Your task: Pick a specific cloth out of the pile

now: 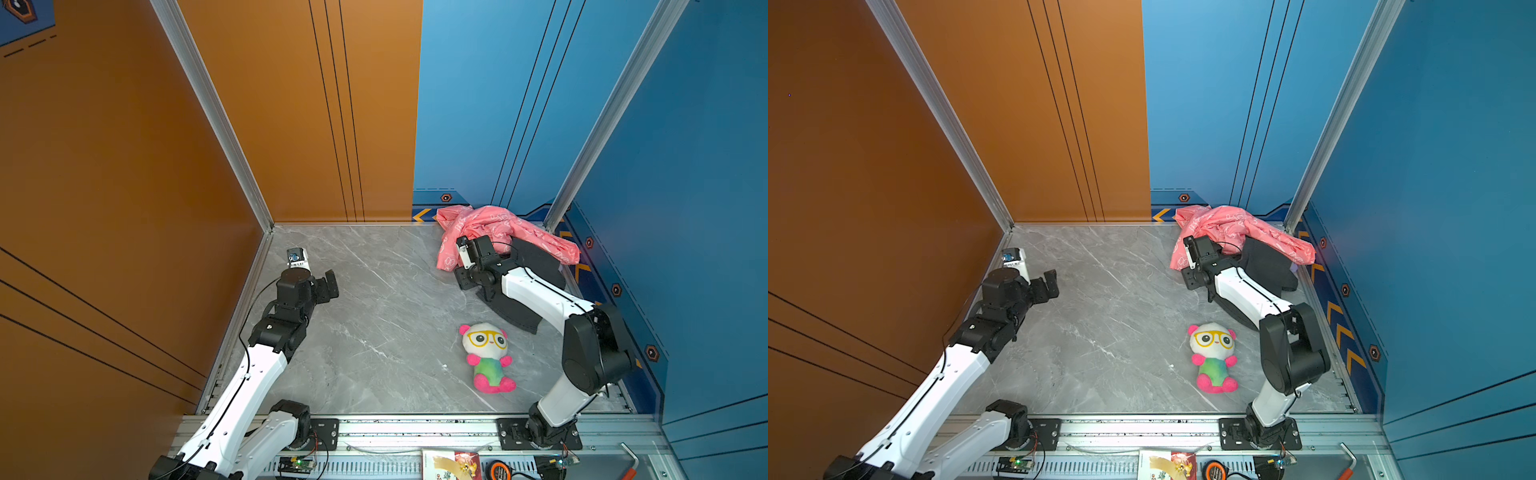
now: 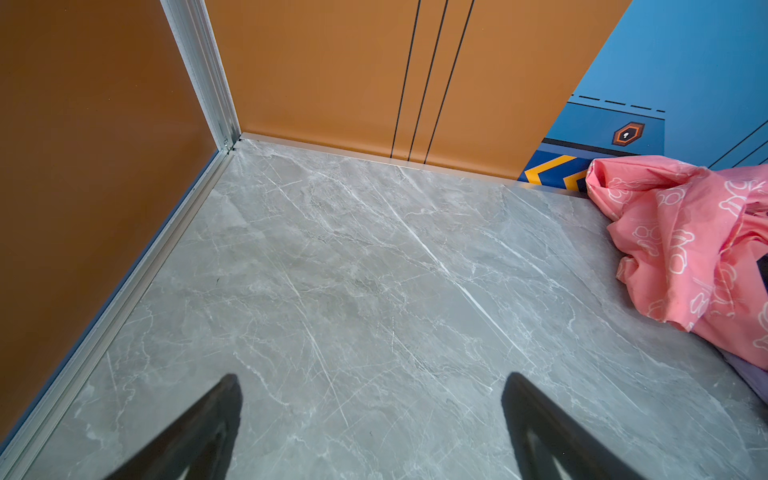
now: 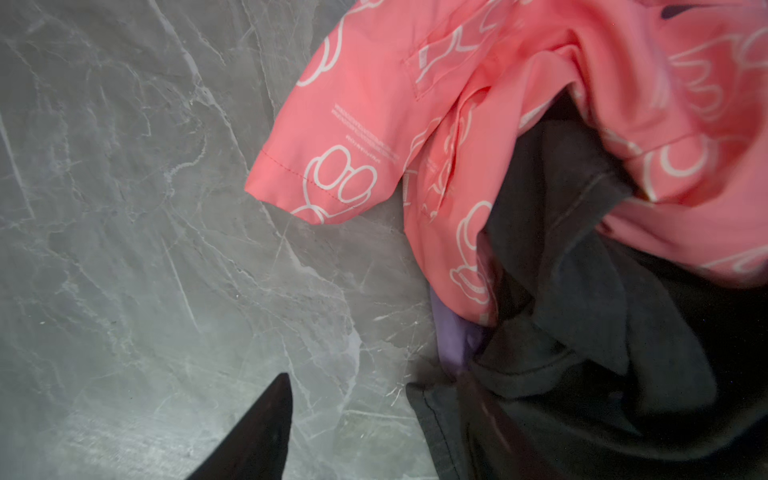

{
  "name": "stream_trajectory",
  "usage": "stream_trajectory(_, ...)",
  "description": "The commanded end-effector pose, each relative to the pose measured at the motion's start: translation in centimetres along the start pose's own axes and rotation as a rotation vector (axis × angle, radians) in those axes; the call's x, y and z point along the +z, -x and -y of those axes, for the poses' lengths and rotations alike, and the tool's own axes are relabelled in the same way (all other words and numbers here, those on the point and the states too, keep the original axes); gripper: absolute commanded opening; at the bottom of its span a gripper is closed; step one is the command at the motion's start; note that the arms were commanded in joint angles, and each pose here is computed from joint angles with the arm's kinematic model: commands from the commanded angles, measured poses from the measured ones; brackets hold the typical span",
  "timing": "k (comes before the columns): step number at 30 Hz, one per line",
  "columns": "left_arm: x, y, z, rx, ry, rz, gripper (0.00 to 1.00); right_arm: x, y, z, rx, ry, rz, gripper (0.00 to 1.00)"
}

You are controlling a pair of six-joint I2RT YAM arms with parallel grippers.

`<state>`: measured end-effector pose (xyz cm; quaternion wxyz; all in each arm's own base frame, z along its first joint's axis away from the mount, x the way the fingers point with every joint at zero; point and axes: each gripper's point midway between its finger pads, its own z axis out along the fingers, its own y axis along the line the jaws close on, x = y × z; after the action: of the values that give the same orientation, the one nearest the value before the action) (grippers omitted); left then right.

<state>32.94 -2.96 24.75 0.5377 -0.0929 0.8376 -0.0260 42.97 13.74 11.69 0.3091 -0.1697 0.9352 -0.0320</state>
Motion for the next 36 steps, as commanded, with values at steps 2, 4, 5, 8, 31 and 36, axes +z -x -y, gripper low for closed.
stream_trajectory(2, -0.2, 0.0, 0.4, -0.023, -0.014, 0.0, 0.98, 1.8, -1.2, 0.9, 0.024, -0.061, -0.104, 0.55)
stream_trajectory(4, -0.2, -0.1, 0.3, -0.028, -0.013, -0.001, 0.98, 2.5, -1.4, 1.5, 0.024, -0.096, -0.127, 0.48)
stream_trajectory(5, -0.2, -0.2, 0.3, -0.03, -0.01, -0.002, 0.98, 2.9, -1.7, 1.8, 0.022, -0.111, -0.145, 0.45)
stream_trajectory(8, -0.2, -0.3, 0.3, -0.035, -0.011, 0.003, 0.98, 3.9, -2.4, 2.3, 0.015, -0.147, -0.185, 0.4)
stream_trajectory(31, -0.2, -0.7, -0.1, -0.048, 0.002, 0.006, 0.98, 7.7, -4.9, 6.3, -0.04, -0.333, -0.306, 0.34)
stream_trajectory(36, -0.2, -0.8, -0.1, -0.045, 0.005, 0.006, 0.98, 8.8, -5.1, 6.4, -0.06, -0.341, -0.32, 0.34)
